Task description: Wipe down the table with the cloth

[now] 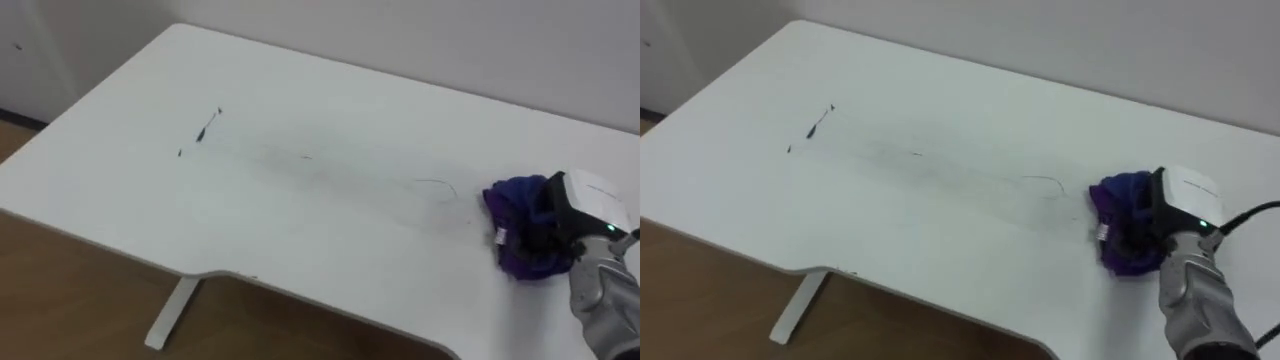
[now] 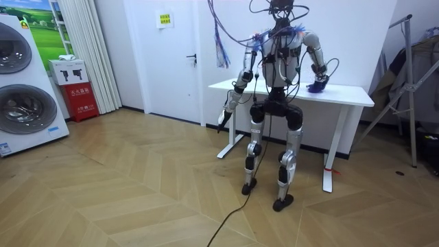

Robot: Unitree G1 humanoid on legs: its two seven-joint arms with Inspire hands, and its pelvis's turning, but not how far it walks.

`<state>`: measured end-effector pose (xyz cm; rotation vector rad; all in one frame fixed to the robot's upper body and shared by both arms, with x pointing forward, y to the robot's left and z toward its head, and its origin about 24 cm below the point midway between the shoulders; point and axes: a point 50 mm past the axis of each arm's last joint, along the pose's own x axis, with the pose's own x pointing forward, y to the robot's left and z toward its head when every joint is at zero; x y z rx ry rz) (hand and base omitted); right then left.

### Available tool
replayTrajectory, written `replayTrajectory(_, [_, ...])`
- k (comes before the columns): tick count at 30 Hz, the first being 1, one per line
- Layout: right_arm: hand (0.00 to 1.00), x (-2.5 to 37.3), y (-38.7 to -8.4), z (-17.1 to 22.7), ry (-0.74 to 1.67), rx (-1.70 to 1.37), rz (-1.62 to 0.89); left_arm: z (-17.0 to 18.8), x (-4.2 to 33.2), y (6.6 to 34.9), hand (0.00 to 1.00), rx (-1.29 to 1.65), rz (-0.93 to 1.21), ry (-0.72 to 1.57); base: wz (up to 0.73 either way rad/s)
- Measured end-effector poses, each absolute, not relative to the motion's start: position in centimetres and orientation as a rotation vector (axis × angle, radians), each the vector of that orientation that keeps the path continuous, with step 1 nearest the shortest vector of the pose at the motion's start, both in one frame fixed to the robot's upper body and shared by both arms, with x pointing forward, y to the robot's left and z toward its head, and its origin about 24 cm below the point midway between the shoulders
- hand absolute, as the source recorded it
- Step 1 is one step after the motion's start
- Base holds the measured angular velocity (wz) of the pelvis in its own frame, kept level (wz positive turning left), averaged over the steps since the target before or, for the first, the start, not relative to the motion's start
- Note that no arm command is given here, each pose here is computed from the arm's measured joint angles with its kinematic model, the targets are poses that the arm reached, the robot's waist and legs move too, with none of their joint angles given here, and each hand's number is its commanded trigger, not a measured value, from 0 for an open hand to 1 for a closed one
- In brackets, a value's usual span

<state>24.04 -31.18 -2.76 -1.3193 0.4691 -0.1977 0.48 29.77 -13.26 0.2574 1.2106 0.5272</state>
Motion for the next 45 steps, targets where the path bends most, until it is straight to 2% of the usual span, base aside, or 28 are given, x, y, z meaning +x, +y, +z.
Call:
replayTrajectory(8, [1.00,25.9,-29.6,-2.4,0.481,-1.397,-0.138,-13.8,0.3,28.5,0.00,0.277,0.449,1.246,-0.24])
replayTrajectory(12, [1.00,27.5,-28.2,-1.7,0.454,-1.410,-0.064,-13.9,-1.6,28.3,0.00,0.268,0.443,1.313,-0.01])
replayTrajectory(19, [1.00,27.3,-28.4,-1.7,0.452,-1.395,-0.077,-14.0,-3.7,28.4,0.00,0.238,0.430,1.402,0.10])
replayTrajectory(34, [1.00,24.0,-29.3,-3.9,0.475,-1.338,-0.110,-13.5,1.6,28.8,0.00,0.272,0.438,1.233,0.05])
replayTrajectory(45, [1.00,22.4,-30.2,-4.7,0.523,-1.323,-0.151,-13.5,0.7,28.8,0.00,0.339,0.448,1.279,0.06])
